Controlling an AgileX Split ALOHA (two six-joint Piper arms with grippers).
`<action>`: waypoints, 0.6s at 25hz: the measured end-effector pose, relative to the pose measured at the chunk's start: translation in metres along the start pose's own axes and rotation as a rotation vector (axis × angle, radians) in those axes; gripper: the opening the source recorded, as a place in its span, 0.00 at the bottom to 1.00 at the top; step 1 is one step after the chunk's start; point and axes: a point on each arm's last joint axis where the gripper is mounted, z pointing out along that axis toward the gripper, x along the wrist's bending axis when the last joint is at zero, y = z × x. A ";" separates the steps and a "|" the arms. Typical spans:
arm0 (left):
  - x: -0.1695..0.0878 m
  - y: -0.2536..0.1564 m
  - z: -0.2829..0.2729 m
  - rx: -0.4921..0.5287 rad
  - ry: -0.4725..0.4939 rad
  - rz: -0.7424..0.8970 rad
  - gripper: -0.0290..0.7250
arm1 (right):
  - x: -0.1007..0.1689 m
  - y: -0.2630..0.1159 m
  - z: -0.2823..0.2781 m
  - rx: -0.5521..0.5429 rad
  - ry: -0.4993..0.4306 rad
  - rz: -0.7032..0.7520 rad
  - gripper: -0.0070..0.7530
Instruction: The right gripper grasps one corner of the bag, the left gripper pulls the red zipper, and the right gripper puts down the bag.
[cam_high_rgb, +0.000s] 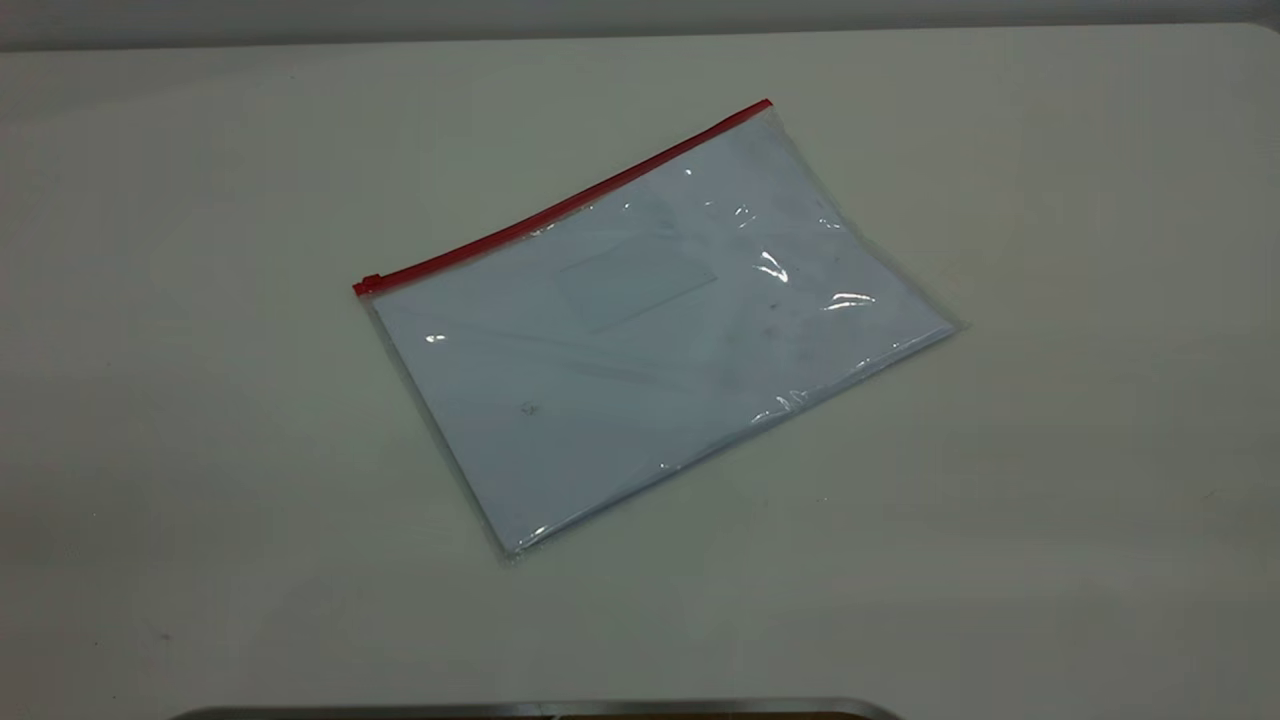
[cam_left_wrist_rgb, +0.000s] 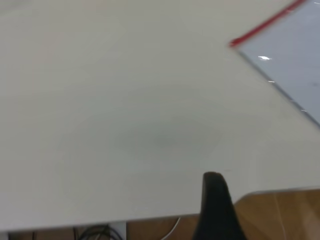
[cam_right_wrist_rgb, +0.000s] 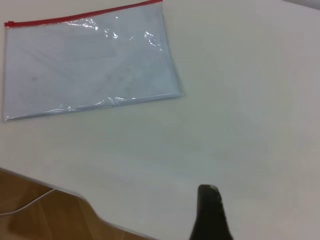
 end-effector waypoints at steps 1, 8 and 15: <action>0.001 0.000 0.000 0.001 0.015 -0.020 0.81 | 0.000 0.000 0.000 0.000 0.000 0.000 0.77; 0.003 0.000 0.000 0.001 0.035 -0.044 0.81 | 0.000 0.000 0.000 0.000 0.000 0.000 0.77; 0.003 0.000 0.000 0.001 0.034 -0.044 0.81 | 0.000 0.000 0.000 -0.001 0.000 0.000 0.77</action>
